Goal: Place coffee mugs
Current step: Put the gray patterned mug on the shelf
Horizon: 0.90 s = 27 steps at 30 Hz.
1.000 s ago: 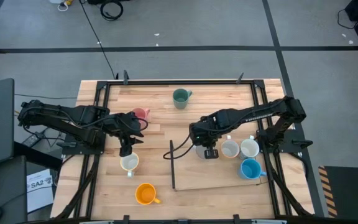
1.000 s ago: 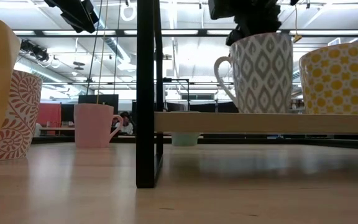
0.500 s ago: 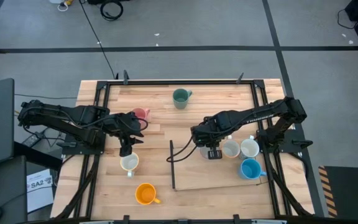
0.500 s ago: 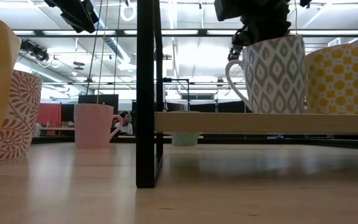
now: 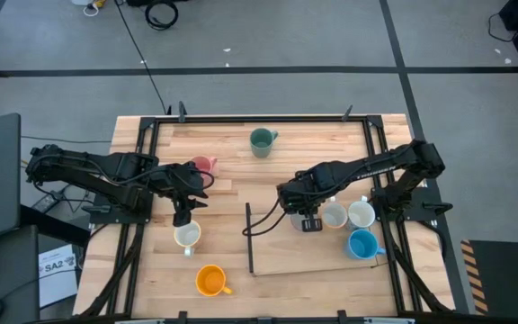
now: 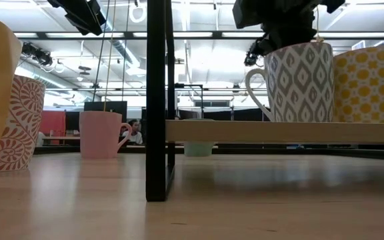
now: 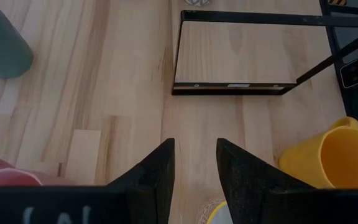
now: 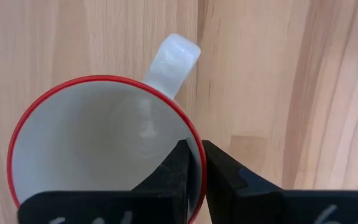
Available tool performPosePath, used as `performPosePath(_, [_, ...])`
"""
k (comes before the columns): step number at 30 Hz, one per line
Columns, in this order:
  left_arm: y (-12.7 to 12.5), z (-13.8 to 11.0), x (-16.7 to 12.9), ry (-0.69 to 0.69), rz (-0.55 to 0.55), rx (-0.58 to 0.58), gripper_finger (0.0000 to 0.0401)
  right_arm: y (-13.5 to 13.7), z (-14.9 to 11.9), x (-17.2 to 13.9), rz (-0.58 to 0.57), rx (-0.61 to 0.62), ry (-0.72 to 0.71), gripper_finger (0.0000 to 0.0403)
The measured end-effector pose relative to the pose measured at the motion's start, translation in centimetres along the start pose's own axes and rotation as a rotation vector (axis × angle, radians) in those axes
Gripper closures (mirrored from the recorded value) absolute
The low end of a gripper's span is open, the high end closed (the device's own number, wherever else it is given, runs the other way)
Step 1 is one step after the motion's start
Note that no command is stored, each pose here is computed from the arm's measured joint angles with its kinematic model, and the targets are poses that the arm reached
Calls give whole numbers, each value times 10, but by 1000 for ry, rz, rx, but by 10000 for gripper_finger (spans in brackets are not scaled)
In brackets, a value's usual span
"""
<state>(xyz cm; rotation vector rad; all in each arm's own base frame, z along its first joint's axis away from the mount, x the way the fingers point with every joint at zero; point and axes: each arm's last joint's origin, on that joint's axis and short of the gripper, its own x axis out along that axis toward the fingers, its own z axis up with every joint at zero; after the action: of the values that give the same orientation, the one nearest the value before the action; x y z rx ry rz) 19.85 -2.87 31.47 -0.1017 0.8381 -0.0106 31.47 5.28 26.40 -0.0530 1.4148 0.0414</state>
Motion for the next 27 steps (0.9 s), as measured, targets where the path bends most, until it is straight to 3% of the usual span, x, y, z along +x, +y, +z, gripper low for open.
performPosePath(19, [0, 0, 0, -3, -1, 0, 278, 0, -1, 4, 0, -26, 6, 362])
performPosePath(27, [0, 1, 0, -7, -1, 1, 278, 1, 0, 8, 9, -29, 7, 316])
